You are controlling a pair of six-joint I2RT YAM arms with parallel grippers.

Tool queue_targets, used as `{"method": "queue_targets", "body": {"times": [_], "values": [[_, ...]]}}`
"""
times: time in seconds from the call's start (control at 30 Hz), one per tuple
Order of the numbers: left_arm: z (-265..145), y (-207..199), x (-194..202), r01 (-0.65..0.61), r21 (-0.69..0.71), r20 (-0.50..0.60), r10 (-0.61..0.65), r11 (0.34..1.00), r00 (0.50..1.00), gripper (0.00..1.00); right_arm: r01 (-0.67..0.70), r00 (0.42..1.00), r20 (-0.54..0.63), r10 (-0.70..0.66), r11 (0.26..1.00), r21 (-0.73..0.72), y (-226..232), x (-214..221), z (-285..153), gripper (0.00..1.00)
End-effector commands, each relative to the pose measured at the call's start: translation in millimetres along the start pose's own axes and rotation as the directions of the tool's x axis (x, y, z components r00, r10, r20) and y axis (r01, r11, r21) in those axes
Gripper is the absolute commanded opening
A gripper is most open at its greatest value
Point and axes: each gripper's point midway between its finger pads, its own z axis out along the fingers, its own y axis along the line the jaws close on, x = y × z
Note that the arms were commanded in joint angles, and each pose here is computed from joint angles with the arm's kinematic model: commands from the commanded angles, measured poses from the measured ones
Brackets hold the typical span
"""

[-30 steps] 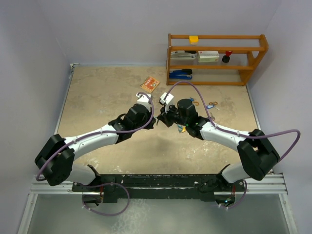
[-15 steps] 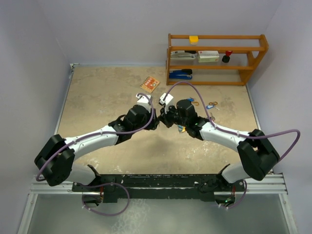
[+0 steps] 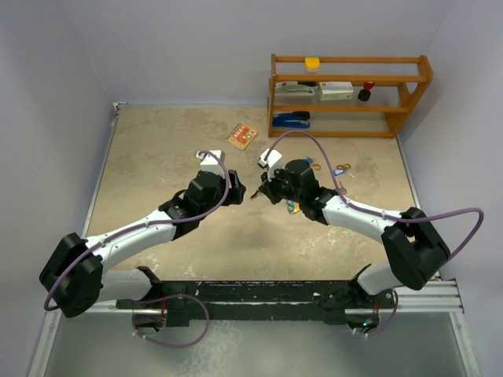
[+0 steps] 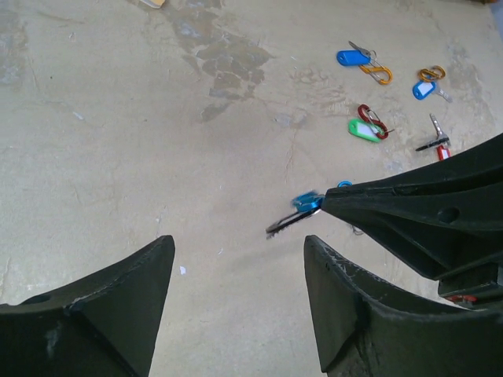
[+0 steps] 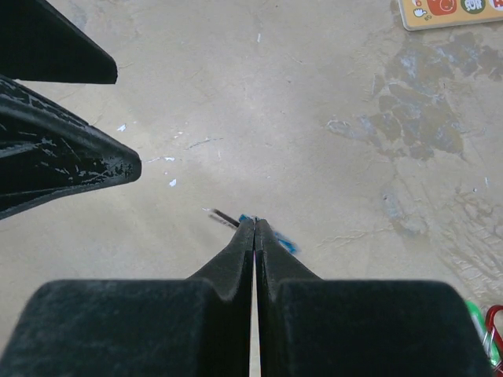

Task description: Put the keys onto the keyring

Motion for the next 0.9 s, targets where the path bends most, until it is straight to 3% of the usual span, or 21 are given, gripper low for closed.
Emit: {"method": "queue_targets", "body": {"times": [0.0,0.4,0.87], "values": [[-4,3,-17,0.056,-0.019,0.077,-0.055,0.998,0.996,0.64,0.025,0.998,0.064,-0.027,0.999,0.029,-7,-31,1,0.00],[-15,41,-11,0.106,-0.190,0.117,-0.085,0.976,0.990,0.70,-0.027,0.999,0.031,0.023,0.990,0.136,-27,-36,16,0.00],[-20,53,6,0.142,-0.205,0.109,-0.121,0.968,0.987,0.72,-0.152,0.987,0.000,0.159,0.947,0.283,-80,-43,64,0.00]]}}
